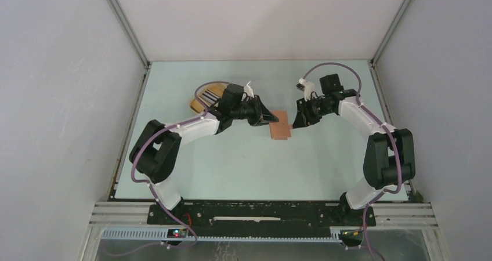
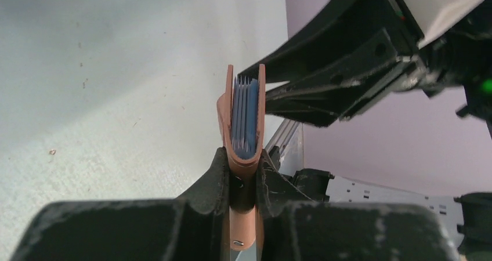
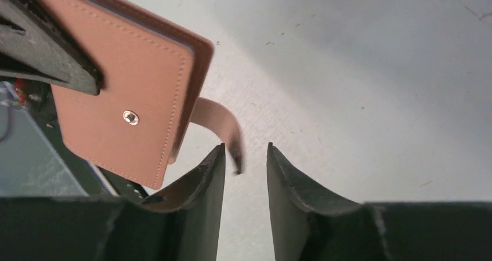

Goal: Put the credit cards into the card holder
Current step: Open the card holder at the center of the board.

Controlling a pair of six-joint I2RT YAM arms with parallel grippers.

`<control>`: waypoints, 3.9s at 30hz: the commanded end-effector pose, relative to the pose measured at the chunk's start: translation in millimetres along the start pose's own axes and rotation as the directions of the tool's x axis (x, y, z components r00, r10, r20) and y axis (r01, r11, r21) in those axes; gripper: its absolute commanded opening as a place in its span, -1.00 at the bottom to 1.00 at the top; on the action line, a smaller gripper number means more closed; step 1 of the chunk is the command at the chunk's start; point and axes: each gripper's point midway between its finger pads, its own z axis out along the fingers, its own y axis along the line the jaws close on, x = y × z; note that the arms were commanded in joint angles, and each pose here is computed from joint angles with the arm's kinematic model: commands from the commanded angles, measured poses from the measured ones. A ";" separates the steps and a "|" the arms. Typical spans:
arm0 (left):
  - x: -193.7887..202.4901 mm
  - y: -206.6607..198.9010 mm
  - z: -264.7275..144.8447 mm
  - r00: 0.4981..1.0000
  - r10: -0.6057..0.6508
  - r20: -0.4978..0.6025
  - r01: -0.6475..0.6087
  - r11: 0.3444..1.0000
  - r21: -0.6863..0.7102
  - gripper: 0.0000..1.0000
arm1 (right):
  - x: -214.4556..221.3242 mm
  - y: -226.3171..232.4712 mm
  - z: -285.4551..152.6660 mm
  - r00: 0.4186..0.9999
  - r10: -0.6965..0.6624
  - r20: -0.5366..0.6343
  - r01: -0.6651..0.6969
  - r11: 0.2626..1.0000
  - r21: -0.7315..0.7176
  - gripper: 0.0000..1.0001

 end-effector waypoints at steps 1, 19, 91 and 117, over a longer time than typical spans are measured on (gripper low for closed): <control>0.9 -36.4 -16.8 0.980 0.198 0.022 -0.198 0.964 0.177 -1.00 | -8.4 17.2 -13.2 0.993 0.095 0.066 -0.081 0.979 -0.186 0.00; 24.0 -93.0 -63.8 0.840 0.541 0.042 -0.480 0.706 0.520 -1.00 | -28.6 62.4 -63.2 0.964 0.147 0.221 -0.024 0.877 -0.480 0.39; -93.7 45.1 -146.4 0.805 0.439 0.399 -0.356 0.895 -0.268 0.98 | 15.0 50.7 -1.5 0.998 -0.028 -0.051 0.007 0.929 -0.369 -1.00; -61.7 25.2 -96.2 0.874 0.357 0.330 -0.326 0.934 -0.146 0.51 | 91.1 -95.4 8.7 0.934 0.211 -0.287 -0.143 0.960 0.241 -0.17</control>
